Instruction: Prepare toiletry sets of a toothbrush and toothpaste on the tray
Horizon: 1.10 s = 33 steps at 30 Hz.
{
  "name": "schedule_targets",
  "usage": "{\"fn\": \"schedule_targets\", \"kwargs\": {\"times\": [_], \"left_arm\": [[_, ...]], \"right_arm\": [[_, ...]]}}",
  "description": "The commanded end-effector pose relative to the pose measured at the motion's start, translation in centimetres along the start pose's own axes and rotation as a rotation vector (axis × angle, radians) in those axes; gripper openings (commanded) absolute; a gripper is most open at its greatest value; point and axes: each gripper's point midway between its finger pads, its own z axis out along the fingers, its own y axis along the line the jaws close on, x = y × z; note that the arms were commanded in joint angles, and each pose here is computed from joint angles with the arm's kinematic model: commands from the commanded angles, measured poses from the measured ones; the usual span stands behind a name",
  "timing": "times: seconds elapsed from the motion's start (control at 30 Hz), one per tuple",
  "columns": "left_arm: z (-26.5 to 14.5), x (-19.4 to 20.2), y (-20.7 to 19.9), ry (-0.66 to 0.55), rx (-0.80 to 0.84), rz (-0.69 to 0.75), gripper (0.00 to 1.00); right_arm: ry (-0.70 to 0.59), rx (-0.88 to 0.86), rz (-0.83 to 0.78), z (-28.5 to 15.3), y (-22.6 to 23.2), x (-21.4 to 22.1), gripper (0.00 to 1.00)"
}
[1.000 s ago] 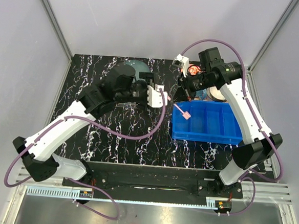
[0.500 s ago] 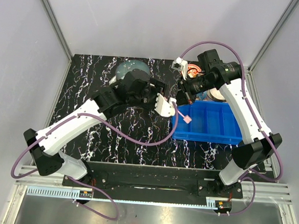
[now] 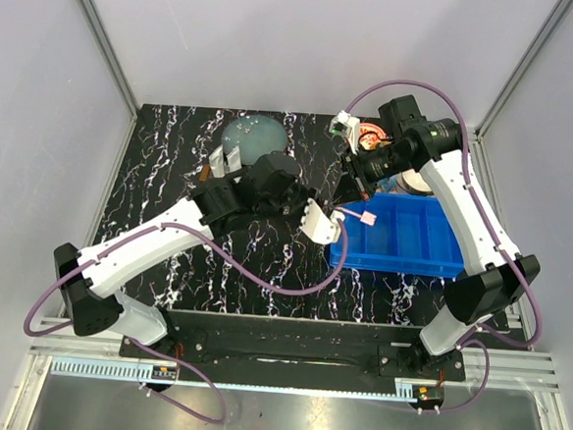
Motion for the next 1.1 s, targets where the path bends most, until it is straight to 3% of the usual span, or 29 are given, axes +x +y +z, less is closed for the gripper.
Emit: {"fn": "schedule_targets", "kwargs": {"times": [0.0,0.1,0.3,0.37,0.57,0.77,0.93,1.07], "left_arm": [[0.6,-0.1,0.5,0.018,-0.046,-0.004,0.03],[0.7,0.1,0.2,0.023,-0.048,-0.012,0.00],[0.9,0.1,-0.9,0.014,-0.042,-0.067,0.00],[0.8,0.2,-1.0,0.010,-0.057,-0.099,0.00],[0.4,0.1,-1.2,-0.067,-0.086,-0.262,0.00],[-1.7,-0.2,0.6,-0.280,-0.087,-0.560,0.00],[-3.7,2.4,2.8,-0.371,-0.185,-0.723,0.00],[-5.6,3.4,4.3,-0.488,-0.216,-0.875,0.00]], "right_arm": [[-0.013,-0.006,-0.023,0.2,0.3,-0.4,0.01],[-0.016,0.019,-0.028,0.0,0.0,-0.5,0.07],[-0.042,0.116,-0.040,-0.7,-1.0,-1.5,0.51],[-0.071,0.165,-0.070,-1.4,-1.2,-2.4,0.57],[-0.190,0.361,-0.170,-5.3,-1.3,-6.2,0.62],[-0.367,0.540,-0.239,-10.2,-1.3,-10.2,0.63],[-0.508,0.589,-0.264,-13.2,0.2,-12.3,0.63],[-0.537,0.554,-0.273,-13.5,1.0,-13.1,0.63]]}}
